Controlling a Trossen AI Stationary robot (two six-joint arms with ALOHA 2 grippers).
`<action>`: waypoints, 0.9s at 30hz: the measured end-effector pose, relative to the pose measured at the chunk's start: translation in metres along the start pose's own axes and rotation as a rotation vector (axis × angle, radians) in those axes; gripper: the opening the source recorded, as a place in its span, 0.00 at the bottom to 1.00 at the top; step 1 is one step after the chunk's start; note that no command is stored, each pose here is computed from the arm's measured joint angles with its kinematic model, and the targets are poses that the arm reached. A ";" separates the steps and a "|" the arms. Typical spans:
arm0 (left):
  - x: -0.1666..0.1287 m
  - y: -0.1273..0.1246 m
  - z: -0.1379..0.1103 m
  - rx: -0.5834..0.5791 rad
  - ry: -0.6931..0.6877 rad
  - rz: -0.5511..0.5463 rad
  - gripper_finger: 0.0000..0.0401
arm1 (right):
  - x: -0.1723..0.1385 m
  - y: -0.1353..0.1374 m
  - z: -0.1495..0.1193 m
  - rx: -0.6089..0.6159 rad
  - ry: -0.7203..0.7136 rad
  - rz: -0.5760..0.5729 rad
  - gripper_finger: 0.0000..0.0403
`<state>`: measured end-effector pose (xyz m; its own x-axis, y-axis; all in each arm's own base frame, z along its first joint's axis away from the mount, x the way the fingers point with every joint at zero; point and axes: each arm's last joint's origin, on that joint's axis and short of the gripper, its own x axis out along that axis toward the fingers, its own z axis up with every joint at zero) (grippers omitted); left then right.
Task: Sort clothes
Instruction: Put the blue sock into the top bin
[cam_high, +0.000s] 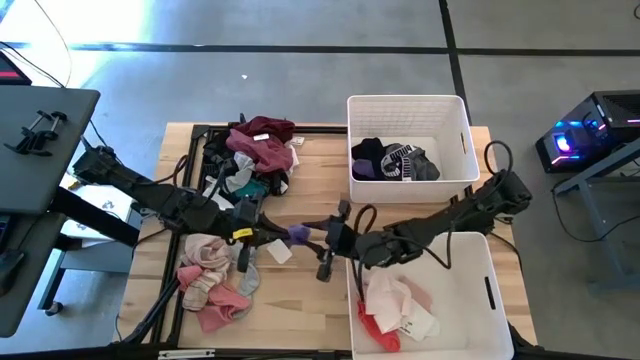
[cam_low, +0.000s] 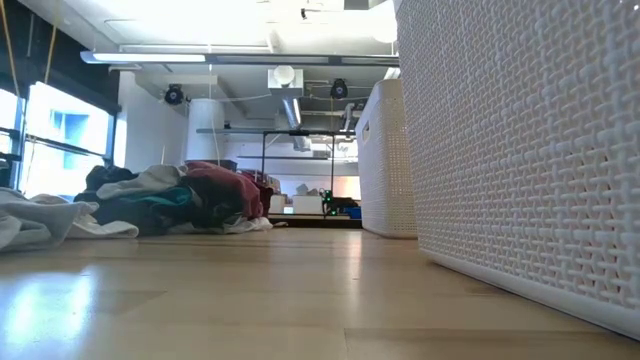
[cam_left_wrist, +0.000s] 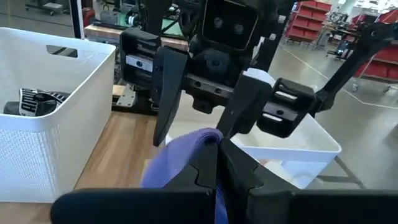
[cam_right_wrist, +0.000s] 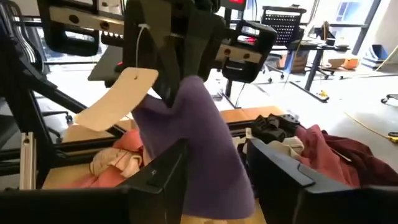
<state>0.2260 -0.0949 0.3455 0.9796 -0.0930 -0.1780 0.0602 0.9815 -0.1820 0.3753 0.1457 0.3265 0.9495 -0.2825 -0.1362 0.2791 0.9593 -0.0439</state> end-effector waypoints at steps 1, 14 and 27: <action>0.000 0.000 0.000 0.001 0.002 0.002 0.00 | 0.001 0.000 0.000 0.000 0.002 0.009 0.38; 0.002 0.003 0.002 0.017 -0.015 0.007 0.00 | 0.007 -0.005 0.000 0.093 0.019 0.119 0.02; -0.001 0.004 -0.015 -0.050 0.153 0.014 0.17 | -0.083 -0.078 0.071 0.207 -0.058 -0.349 0.01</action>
<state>0.2228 -0.0936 0.3307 0.9394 -0.1072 -0.3256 0.0328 0.9736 -0.2259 0.2844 0.0943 0.4118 0.7976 -0.5961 -0.0924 0.6032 0.7881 0.1228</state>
